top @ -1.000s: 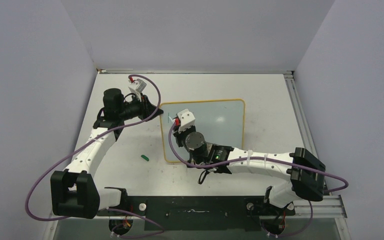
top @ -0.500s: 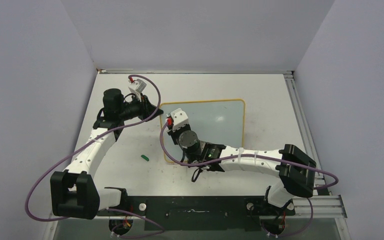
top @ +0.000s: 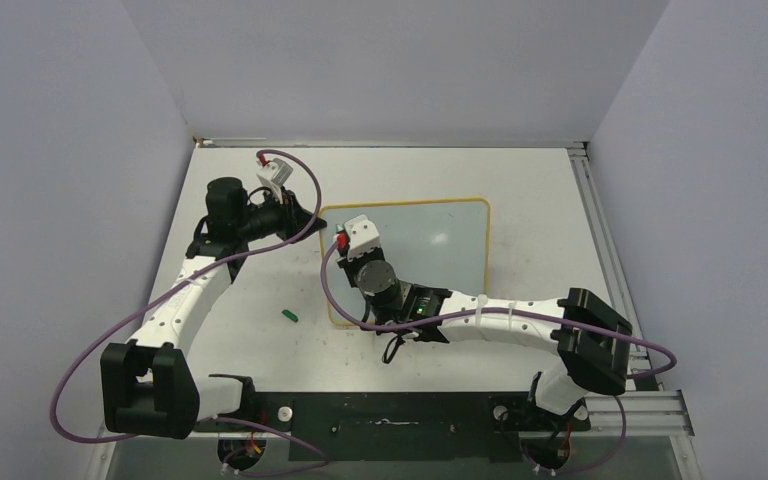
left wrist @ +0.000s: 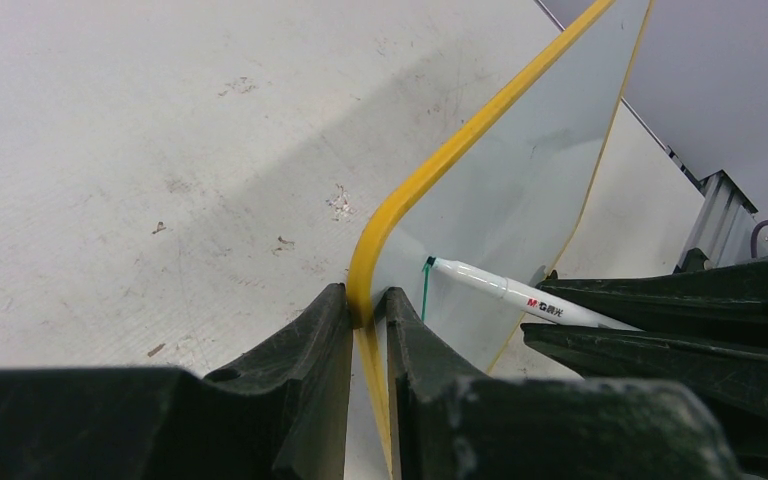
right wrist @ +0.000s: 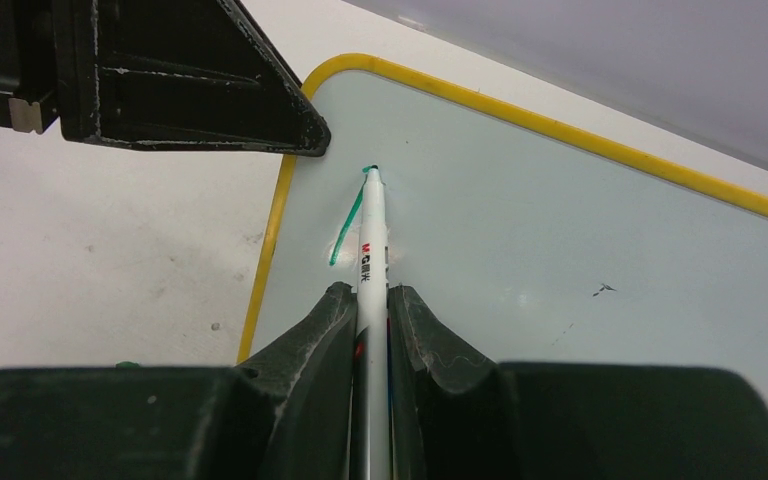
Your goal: Write a sentence on the whiteboard
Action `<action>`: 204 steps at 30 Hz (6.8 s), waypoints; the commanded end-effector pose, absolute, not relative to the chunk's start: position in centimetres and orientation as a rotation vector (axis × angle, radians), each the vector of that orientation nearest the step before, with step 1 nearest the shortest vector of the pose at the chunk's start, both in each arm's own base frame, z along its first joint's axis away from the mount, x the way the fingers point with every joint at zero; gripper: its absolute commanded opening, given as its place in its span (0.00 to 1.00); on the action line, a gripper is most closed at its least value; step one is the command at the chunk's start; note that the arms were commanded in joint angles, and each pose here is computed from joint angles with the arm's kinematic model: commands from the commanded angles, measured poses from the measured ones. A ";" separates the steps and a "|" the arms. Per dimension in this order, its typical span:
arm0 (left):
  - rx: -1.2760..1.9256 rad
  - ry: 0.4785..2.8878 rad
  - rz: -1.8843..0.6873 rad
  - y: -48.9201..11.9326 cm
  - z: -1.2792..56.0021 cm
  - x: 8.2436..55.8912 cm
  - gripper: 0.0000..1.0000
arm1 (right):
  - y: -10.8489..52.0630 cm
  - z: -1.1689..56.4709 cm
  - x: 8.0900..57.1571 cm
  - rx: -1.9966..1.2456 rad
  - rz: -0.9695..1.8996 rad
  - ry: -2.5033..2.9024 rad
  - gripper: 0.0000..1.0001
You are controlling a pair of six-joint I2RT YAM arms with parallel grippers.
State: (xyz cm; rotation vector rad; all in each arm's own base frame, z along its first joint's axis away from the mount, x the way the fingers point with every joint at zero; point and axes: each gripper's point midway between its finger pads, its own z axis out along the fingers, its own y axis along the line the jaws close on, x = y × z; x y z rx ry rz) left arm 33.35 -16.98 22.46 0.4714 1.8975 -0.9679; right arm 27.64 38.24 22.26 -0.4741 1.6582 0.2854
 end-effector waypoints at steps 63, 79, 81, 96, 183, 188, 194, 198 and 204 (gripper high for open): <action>0.518 1.814 -0.955 -17.1 24.5 33.1 0.00 | 39.1 24.2 22.7 -0.526 0.444 1.616 0.05; 0.507 1.818 -0.937 -16.9 24.5 33.2 0.00 | 36.2 24.5 24.3 -0.483 0.405 1.633 0.05; 0.507 1.819 -0.939 -16.9 24.5 33.2 0.00 | 36.1 24.3 24.6 -0.481 0.404 1.638 0.05; 0.511 1.818 -0.943 -17.0 24.5 33.2 0.00 | 35.5 22.8 26.3 -0.452 0.360 1.675 0.05; 0.512 1.810 -0.946 -17.0 24.7 33.1 0.00 | 32.7 19.2 27.0 -0.361 0.249 1.788 0.05; 0.512 1.810 -0.946 -17.0 24.7 33.1 0.00 | 32.5 19.5 26.9 -0.353 0.243 1.784 0.05; 0.511 1.808 -0.946 -17.0 24.8 33.1 0.00 | 32.7 20.8 26.2 -0.369 0.283 1.743 0.05; 0.511 1.808 -0.945 -17.0 24.8 33.1 0.00 | 32.7 22.2 25.1 -0.392 0.333 1.697 0.05; 0.509 1.809 -0.944 -17.0 24.7 33.1 0.00 | 32.7 20.8 25.3 -0.406 0.310 1.737 0.05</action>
